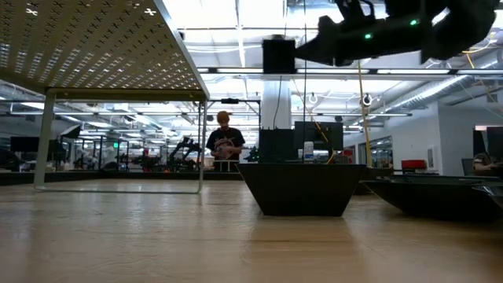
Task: Pick & Place Mini shaped plates
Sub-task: Stack the square plate on top of the other square plate on the shelf
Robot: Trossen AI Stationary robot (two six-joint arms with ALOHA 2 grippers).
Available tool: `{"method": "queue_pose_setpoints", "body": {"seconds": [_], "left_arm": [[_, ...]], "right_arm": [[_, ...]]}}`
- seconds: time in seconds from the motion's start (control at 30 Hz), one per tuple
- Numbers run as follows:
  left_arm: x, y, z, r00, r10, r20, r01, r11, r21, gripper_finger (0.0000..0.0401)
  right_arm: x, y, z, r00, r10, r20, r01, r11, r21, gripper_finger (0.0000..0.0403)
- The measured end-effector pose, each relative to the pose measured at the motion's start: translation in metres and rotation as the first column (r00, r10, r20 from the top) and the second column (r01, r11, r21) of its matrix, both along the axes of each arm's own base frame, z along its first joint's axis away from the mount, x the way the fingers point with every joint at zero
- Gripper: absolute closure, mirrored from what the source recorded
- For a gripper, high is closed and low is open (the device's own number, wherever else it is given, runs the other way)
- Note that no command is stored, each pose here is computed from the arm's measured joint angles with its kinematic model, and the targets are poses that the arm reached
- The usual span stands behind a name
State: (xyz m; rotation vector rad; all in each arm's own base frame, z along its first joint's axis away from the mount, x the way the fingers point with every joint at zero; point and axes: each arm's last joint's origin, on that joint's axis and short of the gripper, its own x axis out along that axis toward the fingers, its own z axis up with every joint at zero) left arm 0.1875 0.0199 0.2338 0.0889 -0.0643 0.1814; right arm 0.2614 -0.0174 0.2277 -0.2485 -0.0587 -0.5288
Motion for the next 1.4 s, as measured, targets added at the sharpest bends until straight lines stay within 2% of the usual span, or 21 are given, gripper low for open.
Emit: {"method": "queue_pose_setpoints", "body": {"seconds": [0.1,0.2,0.37,0.5,0.6,0.73,1.23,1.4], "left_arm": [[0.018,0.001,0.007,0.99,0.13,0.051,-0.132,0.991,0.036,0.021],[0.04,0.005,0.014,0.972,0.233,0.034,-0.234,0.971,0.047,0.0185],[0.082,0.005,0.027,0.975,0.223,0.01,-0.223,0.97,0.093,0.0179],[0.106,0.002,0.034,0.971,0.239,-0.009,-0.233,0.953,0.195,0.0189],[0.118,0.002,0.037,0.965,0.262,-0.012,-0.253,0.941,0.224,0.0198],[0.125,0.003,0.039,0.962,0.273,-0.011,-0.263,0.937,0.23,0.0209],[0.125,0.003,0.038,0.962,0.272,-0.019,-0.262,0.942,0.212,0.024],[0.125,0.003,0.038,0.962,0.271,-0.019,-0.261,0.942,0.209,0.0261]], "right_arm": [[0.007,-0.006,-0.002,0.995,-0.029,0.092,0.035,0.997,-0.066,0.0403],[0.01,-0.01,-0.003,0.983,-0.038,0.182,0.057,0.993,-0.099,0.0403],[0.02,-0.015,-0.006,0.98,0.055,0.191,-0.026,0.988,-0.152,0.0403],[0.022,-0.015,-0.009,0.987,0.044,0.155,-0.013,0.981,-0.196,0.0403],[0.021,-0.015,-0.006,0.987,0.039,0.159,-0.004,0.976,-0.216,0.0403],[0.021,-0.014,-0.008,0.987,0.049,0.154,-0.018,0.98,-0.199,0.0403],[0.021,-0.003,-0.005,0.975,0.111,0.193,-0.071,0.977,-0.201,0.0403],[0.021,-0.003,-0.005,0.975,0.11,0.196,-0.071,0.978,-0.196,0.0403]]}}
